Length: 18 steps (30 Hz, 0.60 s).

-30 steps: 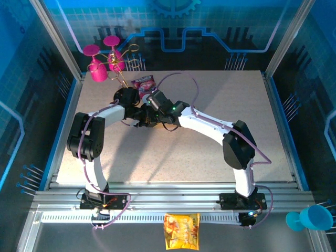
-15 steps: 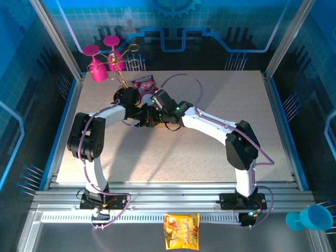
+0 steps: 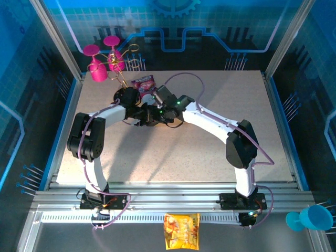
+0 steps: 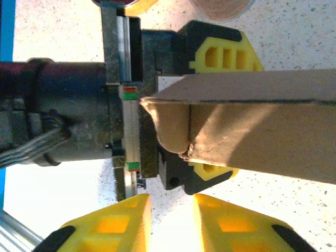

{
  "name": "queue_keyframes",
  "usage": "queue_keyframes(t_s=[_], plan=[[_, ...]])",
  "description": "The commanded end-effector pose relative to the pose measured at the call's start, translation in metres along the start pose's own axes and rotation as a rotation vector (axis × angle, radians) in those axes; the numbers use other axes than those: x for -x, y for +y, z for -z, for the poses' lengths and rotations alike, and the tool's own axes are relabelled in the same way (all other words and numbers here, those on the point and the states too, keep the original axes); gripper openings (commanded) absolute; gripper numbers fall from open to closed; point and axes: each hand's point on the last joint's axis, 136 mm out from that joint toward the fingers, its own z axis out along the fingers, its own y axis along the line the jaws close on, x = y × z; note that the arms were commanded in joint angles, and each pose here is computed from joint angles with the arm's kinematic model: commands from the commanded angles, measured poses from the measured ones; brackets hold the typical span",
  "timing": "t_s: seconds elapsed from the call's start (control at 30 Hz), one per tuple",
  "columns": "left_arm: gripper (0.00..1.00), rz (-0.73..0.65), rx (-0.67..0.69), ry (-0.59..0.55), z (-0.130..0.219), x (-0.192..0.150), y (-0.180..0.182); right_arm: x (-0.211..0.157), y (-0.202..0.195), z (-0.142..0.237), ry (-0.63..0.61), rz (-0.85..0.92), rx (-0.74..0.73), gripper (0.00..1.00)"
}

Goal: Fold the paper box

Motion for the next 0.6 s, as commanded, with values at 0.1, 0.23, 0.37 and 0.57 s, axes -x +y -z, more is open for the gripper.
queue_keyframes(t_s=[0.1,0.23,0.37,0.57], plan=[[0.00,0.297,-0.019,-0.009,0.005,-0.004,-0.001,0.025,0.019,0.040,-0.034,-0.161,0.114,0.39],[0.00,0.297,-0.023,-0.008,0.005,-0.005,-0.002,0.047,0.019,0.062,-0.081,-0.351,0.222,0.37],[0.00,0.296,-0.022,-0.006,0.004,-0.004,-0.003,0.068,0.017,0.074,-0.146,-0.519,0.326,0.30],[0.00,0.296,-0.020,-0.008,0.004,-0.003,-0.002,0.084,0.011,0.056,-0.141,-0.607,0.299,0.28]])
